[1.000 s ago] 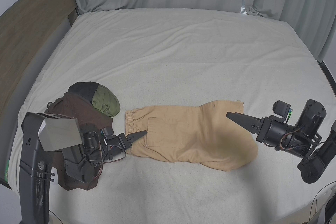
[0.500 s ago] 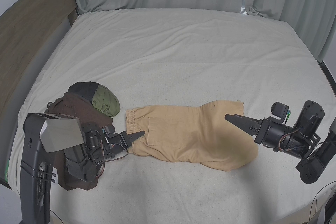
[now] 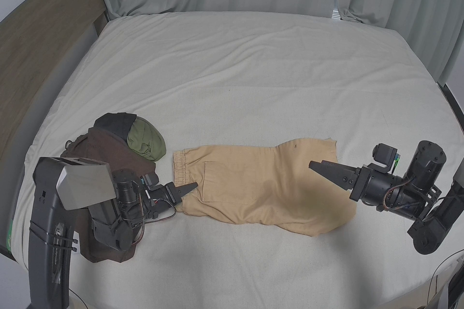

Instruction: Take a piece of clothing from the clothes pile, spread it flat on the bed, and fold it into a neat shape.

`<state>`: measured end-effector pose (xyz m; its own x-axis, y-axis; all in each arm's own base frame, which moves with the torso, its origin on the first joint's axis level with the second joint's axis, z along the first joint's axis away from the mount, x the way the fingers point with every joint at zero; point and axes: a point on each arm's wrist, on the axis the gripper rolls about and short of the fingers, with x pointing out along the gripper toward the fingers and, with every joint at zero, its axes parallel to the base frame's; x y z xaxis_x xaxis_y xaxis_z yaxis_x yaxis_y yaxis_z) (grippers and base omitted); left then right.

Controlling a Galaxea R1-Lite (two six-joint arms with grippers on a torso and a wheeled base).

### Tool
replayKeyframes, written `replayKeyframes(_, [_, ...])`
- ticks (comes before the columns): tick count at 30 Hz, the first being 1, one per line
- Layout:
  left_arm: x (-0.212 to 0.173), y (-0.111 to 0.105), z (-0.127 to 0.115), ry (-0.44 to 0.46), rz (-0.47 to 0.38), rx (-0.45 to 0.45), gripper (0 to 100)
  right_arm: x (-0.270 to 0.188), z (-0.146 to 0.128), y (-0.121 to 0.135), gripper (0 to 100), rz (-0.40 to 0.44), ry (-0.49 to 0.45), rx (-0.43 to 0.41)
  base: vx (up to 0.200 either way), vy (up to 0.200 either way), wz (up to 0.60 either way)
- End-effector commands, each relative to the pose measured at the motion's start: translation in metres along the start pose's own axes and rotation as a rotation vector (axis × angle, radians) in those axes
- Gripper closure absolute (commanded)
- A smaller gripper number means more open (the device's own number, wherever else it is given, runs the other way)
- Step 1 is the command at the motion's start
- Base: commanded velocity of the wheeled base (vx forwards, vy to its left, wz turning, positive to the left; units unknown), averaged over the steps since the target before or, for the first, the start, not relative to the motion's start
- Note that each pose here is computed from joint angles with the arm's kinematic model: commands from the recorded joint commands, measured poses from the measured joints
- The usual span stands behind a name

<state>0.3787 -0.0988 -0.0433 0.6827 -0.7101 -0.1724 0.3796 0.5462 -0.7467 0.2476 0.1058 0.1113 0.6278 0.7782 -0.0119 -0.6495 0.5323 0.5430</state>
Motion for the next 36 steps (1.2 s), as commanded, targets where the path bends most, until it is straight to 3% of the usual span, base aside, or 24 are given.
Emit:
replayKeyframes(1, [-0.004, -0.004, 0.004, -0.006, -0.001, 0.016, 100, 0.0, -0.001, -0.001, 0, -0.003, 0.003, 0.003, 0.0, 0.0, 0.0])
replayKeyframes(18, [-0.02, -0.007, 0.015, -0.032, 0.019, 0.117, 100, -0.001, -0.003, -0.004, 0, -0.015, 0.009, 0.008, 0.0, 0.0, 0.0])
replayKeyframes(25, [-0.035, -0.023, 0.025, -0.034, -0.007, 0.128, 100, -0.001, -0.004, -0.003, 0, -0.011, 0.013, 0.011, 0.0, 0.0, 0.0])
replayKeyframes(36, [-0.056, -0.018, 0.032, -0.047, 0.031, 0.152, 100, -0.002, -0.006, -0.003, 0, -0.012, 0.024, 0.015, 0.0, 0.0, 0.0])
